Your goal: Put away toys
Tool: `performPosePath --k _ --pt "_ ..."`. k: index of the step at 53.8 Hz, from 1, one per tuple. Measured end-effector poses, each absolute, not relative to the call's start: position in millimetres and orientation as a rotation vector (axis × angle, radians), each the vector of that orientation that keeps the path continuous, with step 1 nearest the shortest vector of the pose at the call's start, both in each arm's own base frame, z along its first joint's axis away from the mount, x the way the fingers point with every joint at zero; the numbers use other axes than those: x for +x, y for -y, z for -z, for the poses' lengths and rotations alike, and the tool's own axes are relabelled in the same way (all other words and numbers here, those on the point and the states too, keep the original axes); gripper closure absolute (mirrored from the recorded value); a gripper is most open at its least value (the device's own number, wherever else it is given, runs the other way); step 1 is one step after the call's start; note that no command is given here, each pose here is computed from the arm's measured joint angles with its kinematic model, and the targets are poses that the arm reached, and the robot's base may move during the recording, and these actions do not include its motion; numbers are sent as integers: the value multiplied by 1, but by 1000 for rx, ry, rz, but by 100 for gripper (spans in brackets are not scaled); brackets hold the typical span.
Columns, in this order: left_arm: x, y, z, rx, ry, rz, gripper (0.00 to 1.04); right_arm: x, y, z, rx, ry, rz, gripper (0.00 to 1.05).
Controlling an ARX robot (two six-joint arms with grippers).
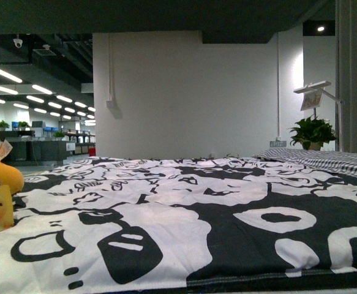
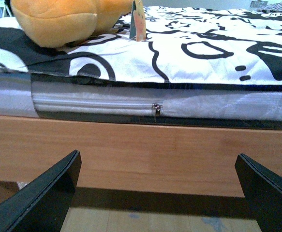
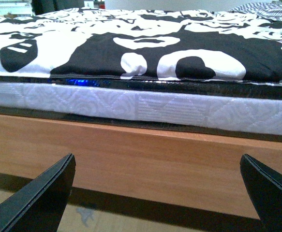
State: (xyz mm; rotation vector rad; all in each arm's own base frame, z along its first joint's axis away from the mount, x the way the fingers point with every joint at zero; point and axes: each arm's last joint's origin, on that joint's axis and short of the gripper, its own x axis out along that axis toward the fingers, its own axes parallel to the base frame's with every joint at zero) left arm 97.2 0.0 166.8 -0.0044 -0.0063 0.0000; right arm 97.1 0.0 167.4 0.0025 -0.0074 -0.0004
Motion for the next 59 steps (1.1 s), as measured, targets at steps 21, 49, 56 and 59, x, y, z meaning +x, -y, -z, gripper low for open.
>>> performPosePath --k 21,49,56,59 --pt "97 0 -167 -4 6 0 6 97 0 -167 2 7 0 0" --pt "97 0 -167 -4 6 2 6 97 0 -167 2 7 2 0" --pt "97 0 -167 -4 6 0 6 97 0 -167 2 6 2 0" --pt "97 0 -167 -4 7 0 6 97 0 -168 2 9 3 0"
